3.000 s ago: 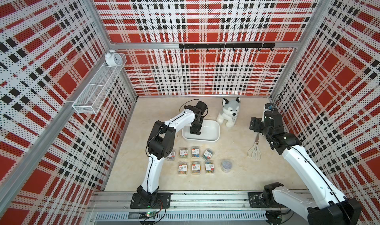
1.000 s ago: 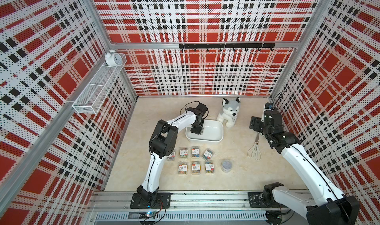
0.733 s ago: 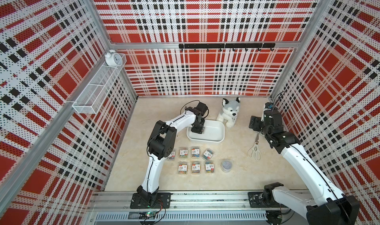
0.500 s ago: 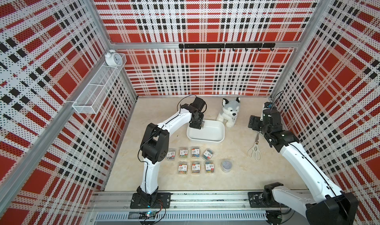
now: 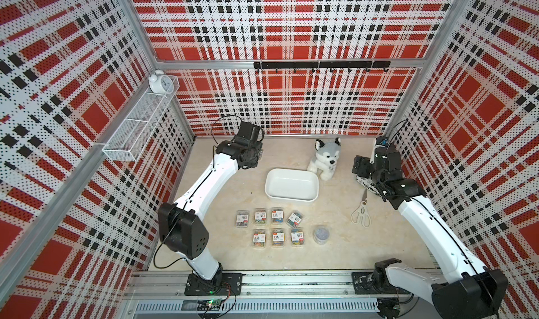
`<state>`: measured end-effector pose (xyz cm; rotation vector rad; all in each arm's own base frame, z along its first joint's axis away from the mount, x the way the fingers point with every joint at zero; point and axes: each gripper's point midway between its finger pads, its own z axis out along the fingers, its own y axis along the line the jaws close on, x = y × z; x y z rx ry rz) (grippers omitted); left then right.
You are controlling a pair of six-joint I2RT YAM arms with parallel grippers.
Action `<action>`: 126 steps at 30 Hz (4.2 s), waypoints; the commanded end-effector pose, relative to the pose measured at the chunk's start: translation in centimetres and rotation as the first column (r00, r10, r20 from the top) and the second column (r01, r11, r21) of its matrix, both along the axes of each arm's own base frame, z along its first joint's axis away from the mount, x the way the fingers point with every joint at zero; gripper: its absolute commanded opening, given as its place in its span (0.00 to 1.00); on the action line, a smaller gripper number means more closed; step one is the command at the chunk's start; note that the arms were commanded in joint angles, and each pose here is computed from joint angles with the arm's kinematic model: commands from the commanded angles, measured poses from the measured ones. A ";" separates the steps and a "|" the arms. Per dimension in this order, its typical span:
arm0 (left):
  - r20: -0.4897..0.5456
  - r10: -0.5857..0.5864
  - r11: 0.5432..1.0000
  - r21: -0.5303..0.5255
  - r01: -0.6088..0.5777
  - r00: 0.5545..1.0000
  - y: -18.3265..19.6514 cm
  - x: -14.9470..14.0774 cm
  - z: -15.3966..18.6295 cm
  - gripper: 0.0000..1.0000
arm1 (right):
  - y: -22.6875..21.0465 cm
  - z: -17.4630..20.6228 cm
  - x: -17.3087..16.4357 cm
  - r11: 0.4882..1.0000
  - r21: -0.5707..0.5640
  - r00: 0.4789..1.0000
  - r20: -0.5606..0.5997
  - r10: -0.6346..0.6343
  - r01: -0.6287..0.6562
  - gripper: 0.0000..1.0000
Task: Take the paper clips out of the storage box
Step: Place the boxed paper clips at the center of the board, then adjust the boxed paper clips at the center of the board.
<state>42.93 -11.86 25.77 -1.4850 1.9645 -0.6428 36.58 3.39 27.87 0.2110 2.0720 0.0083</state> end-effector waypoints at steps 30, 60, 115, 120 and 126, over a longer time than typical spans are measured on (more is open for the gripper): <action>-0.526 -0.562 0.619 0.244 0.747 0.638 4.5 -20.0 -13.1 0.44 | 1.7 -2.7 2.2 0.998 0.061 0.995 -0.096 0.026 -0.020 0.83; -0.798 -0.538 0.366 0.072 0.928 0.274 3.8 -27.3 -22.4 0.46 | 1.7 -4.3 1.7 0.998 0.055 0.991 -0.132 0.028 -0.021 0.83; -0.774 -0.576 0.353 0.055 0.934 0.263 3.5 -25.3 -22.5 0.70 | 0.9 -3.7 2.5 0.995 0.067 0.981 -0.186 -0.060 0.074 0.84; -0.761 -0.582 0.359 0.078 0.930 0.288 3.5 -24.2 -20.9 0.70 | 0.8 -3.3 2.2 0.986 0.107 0.972 -0.212 -0.102 0.127 0.84; -0.732 -0.598 0.356 0.123 0.926 0.327 3.0 -22.1 -18.1 0.70 | 2.3 -4.9 -0.2 0.927 0.245 0.910 -0.373 -0.180 0.284 0.81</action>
